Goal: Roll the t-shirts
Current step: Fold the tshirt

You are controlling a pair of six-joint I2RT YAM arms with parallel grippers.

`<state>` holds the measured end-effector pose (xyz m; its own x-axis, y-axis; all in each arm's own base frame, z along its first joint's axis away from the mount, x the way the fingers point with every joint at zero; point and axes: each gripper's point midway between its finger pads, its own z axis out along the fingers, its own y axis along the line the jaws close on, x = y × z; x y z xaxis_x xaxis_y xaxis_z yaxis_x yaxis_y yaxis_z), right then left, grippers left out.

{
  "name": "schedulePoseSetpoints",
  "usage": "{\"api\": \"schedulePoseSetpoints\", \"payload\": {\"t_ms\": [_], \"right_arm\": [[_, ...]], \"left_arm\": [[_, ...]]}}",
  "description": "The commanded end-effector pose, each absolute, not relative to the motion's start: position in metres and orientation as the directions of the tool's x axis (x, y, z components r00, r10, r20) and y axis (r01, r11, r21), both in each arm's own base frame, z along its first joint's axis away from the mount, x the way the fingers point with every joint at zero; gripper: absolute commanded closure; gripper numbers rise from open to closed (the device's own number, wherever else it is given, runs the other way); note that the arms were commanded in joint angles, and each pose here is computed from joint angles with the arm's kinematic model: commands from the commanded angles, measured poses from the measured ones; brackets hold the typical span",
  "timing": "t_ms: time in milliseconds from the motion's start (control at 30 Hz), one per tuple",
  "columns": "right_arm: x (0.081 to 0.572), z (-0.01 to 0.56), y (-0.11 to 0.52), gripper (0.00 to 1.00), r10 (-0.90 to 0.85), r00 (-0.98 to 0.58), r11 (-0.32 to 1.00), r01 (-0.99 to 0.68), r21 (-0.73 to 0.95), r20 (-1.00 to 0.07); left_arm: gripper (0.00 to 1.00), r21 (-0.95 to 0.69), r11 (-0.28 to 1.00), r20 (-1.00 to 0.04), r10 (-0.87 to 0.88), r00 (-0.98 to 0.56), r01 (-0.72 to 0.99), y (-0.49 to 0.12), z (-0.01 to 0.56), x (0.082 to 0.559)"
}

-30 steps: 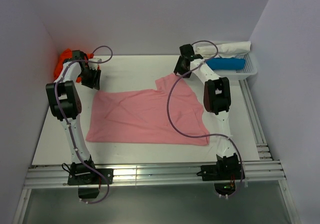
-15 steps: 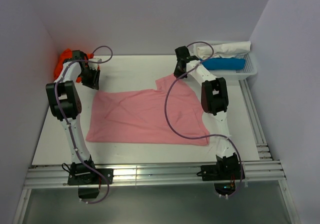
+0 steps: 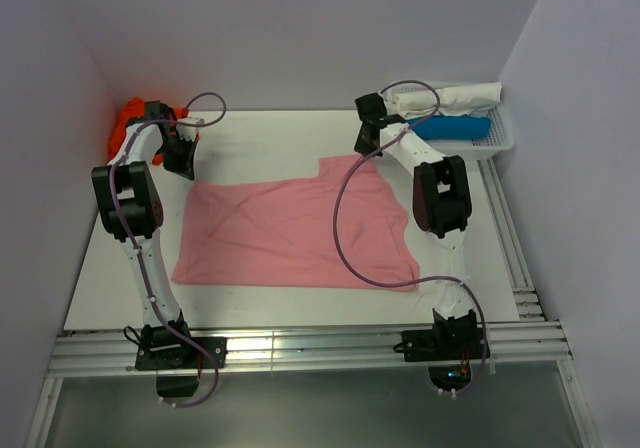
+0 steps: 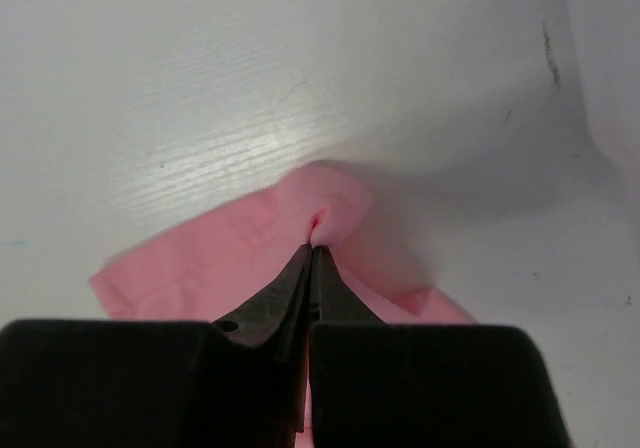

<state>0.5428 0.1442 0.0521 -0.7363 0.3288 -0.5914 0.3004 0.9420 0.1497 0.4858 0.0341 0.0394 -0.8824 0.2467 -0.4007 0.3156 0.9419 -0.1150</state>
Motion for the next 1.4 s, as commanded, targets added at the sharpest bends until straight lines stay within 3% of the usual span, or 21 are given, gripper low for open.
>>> {"api": "schedulePoseSetpoints", "payload": {"t_ms": [0,33,67,167,267,333,533,833,933,1067,1167,1367], "right_arm": [[0.556,0.123,0.144,1.0,0.341,-0.614,0.937,0.285,0.202,-0.712],[0.554,0.121,0.142,1.0,0.338,-0.616,0.937,0.288,0.196,-0.712],[0.553,0.123,0.143,1.0,0.338,-0.613,0.938,0.286,0.199,-0.714],[0.55,0.126,0.142,1.0,0.337,-0.613,0.938,0.285,0.197,-0.714],[0.548,0.126,0.143,1.0,0.333,-0.615,0.939,0.283,0.195,-0.715],[0.546,0.125,0.145,1.0,0.331,-0.617,0.941,0.277,0.196,-0.714],[0.541,0.128,0.145,1.0,0.328,-0.616,0.941,0.277,0.193,-0.716],[0.535,0.133,0.143,1.0,0.331,-0.611,0.94,0.281,0.194,-0.719],[0.531,0.134,0.141,1.0,0.328,-0.61,0.941,0.282,0.19,-0.721],[0.525,0.141,0.137,1.0,0.331,-0.598,0.938,0.29,0.188,-0.73],[0.519,0.145,0.132,1.0,0.332,-0.586,0.936,0.3,0.183,-0.74],[0.505,0.161,0.121,1.0,0.332,-0.559,0.933,0.314,0.177,-0.76]], "left_arm": [[1.0,-0.137,0.928,-0.432,0.258,-0.864,0.346,0.026,0.052,0.49],[0.94,-0.138,0.926,-0.434,0.262,-0.862,0.351,0.026,0.054,0.49],[0.77,-0.142,0.924,-0.437,0.263,-0.86,0.354,0.025,0.054,0.49],[0.52,-0.168,0.916,-0.43,0.266,-0.863,0.366,0.02,0.053,0.488],[0.42,-0.196,0.902,-0.427,0.275,-0.861,0.385,0.016,0.052,0.488],[0.42,-0.196,0.899,-0.425,0.281,-0.86,0.391,0.015,0.05,0.488],[0.48,-0.223,0.881,-0.373,0.318,-0.872,0.417,0.014,0.038,0.474],[0.49,-0.252,0.873,-0.36,0.315,-0.878,0.417,0.01,0.029,0.47],[0.62,-0.263,0.869,-0.361,0.313,-0.878,0.418,0.008,0.028,0.472],[0.91,-0.262,0.869,-0.38,0.306,-0.873,0.419,0.007,0.033,0.475],[1.0,-0.245,0.876,-0.404,0.296,-0.866,0.414,0.008,0.042,0.477],[1.0,-0.128,0.915,-0.466,0.284,-0.838,0.382,0.024,0.068,0.49]]}}
